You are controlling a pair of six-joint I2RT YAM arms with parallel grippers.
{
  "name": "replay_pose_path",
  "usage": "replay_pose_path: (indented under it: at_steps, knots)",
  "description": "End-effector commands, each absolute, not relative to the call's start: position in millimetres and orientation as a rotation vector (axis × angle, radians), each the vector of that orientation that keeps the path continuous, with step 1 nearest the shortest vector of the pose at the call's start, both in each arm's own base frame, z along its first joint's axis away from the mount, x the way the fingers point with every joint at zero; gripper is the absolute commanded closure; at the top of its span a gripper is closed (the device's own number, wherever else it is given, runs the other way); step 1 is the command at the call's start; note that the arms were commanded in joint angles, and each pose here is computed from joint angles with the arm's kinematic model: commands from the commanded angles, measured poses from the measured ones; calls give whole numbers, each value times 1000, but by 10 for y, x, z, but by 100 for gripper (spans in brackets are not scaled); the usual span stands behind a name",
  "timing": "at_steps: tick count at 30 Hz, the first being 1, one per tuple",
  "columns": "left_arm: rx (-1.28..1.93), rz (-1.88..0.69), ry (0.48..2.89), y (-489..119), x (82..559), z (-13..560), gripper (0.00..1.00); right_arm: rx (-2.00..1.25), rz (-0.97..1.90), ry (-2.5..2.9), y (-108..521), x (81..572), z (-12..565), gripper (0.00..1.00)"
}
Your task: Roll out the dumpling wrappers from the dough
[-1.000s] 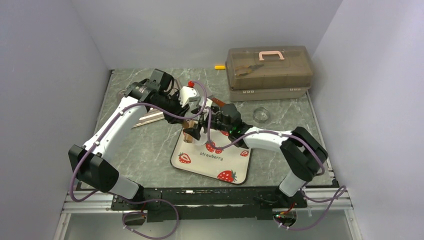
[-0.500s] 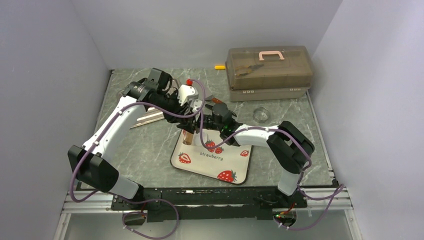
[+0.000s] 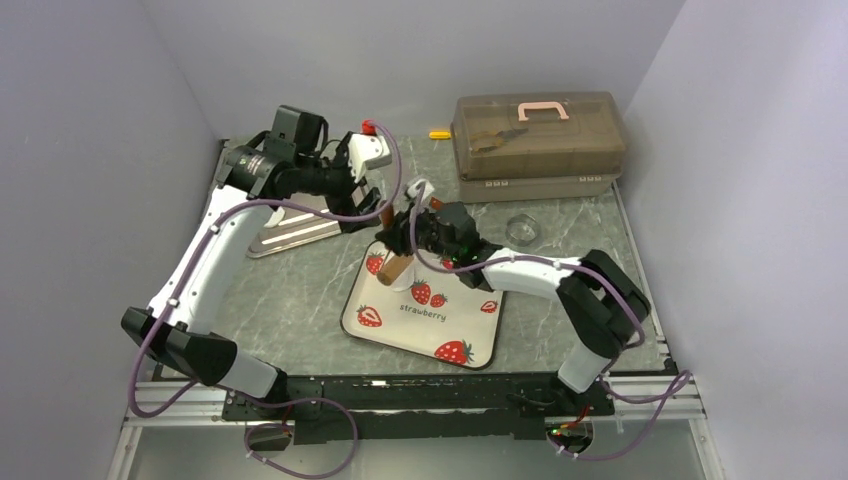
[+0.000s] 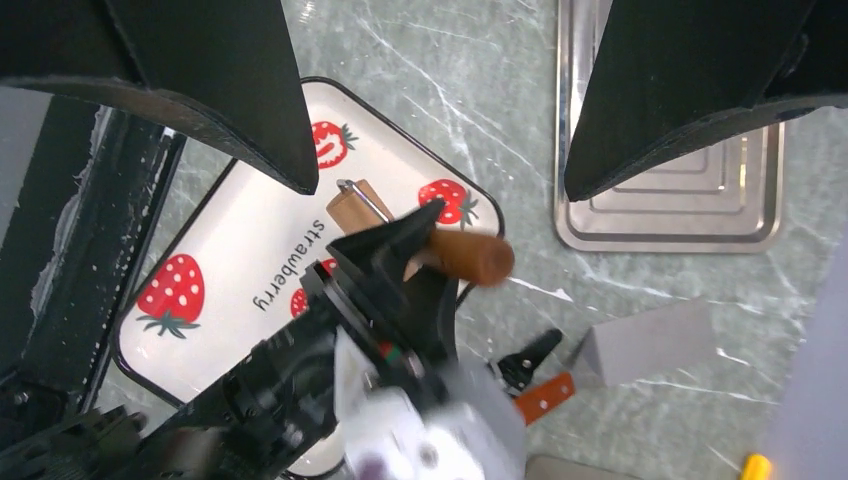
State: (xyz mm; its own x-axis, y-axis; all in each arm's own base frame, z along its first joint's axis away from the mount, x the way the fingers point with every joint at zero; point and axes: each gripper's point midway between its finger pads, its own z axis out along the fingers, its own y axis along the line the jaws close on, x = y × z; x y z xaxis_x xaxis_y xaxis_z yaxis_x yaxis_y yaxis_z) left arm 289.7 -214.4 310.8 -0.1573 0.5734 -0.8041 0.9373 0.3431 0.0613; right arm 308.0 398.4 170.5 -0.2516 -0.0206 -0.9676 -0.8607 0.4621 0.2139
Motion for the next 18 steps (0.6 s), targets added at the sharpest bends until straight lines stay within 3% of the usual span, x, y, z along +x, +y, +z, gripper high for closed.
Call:
replay_pose_path:
  at_steps: [1,8,18]
  knots:
    - [1294,-553,1822,-2052,2858,3334,1,-145,885,1708,3531,3578,2576,100]
    - [1266,-740,1858,-2285,2782,3038,1,307,902,1746,3159,3610,2957,100]
    - [1235,-907,1813,-2622,2837,2939,1,327,1055,1689,3346,3412,3264,100]
